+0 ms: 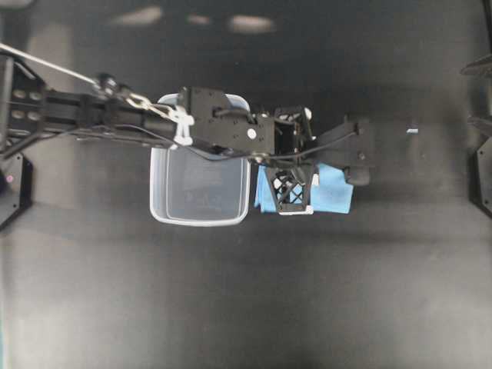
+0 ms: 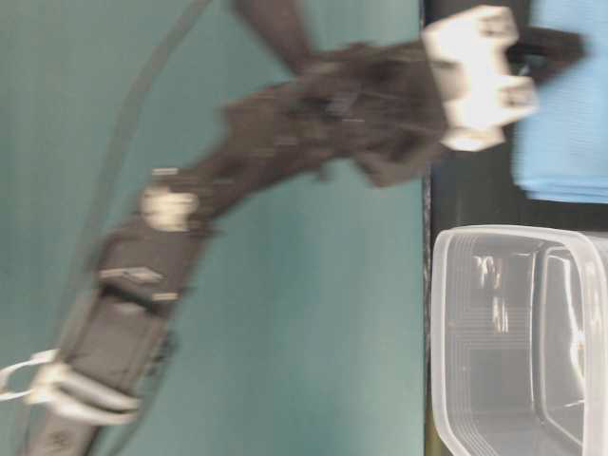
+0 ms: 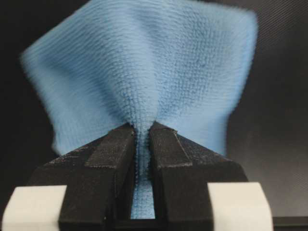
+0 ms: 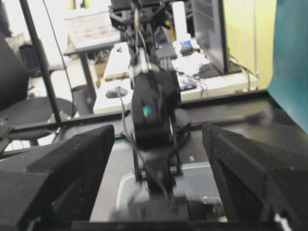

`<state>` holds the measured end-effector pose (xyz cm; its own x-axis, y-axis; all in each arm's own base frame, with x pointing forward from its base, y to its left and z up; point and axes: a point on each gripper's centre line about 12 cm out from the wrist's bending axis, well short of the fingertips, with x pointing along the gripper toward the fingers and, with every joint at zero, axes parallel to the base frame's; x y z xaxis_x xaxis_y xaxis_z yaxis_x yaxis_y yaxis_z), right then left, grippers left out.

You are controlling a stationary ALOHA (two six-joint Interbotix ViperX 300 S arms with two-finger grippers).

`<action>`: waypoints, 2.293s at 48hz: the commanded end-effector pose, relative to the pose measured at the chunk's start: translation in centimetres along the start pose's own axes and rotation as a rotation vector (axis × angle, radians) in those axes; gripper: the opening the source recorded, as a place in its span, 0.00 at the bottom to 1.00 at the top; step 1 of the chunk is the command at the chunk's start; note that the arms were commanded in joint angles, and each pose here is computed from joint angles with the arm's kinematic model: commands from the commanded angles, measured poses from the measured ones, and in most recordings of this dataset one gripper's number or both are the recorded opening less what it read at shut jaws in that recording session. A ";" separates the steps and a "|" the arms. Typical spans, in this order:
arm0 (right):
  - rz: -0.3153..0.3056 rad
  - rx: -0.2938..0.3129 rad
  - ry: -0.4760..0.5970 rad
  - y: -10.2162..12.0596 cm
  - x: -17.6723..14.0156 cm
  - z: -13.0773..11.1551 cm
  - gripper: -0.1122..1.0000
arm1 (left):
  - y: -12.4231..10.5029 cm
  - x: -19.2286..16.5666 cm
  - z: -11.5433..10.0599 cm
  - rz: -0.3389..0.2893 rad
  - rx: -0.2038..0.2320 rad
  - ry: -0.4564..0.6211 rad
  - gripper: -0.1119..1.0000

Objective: Place the blue towel into the container with the left arm.

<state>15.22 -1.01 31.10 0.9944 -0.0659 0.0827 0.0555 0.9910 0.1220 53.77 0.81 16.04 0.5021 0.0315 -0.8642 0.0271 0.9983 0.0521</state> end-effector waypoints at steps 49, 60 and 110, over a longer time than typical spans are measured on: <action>-0.006 0.005 -0.039 0.0 0.0 1.2 0.75 | 1.2 -22.3 -6.6 0.026 -0.053 -0.120 0.15; -0.006 0.005 -0.036 0.0 0.0 1.1 0.75 | 1.5 -20.4 -7.8 0.029 -0.066 -0.085 0.15; -0.007 0.007 -0.035 0.0 0.0 1.0 0.74 | 1.3 -21.2 -7.6 0.025 -0.109 -0.208 0.90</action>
<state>15.00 -1.13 31.49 0.9921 -0.0749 0.1011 0.0619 0.9901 0.1263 36.99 2.03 27.14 0.5951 0.0553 -0.8017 -0.0733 0.9972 0.0144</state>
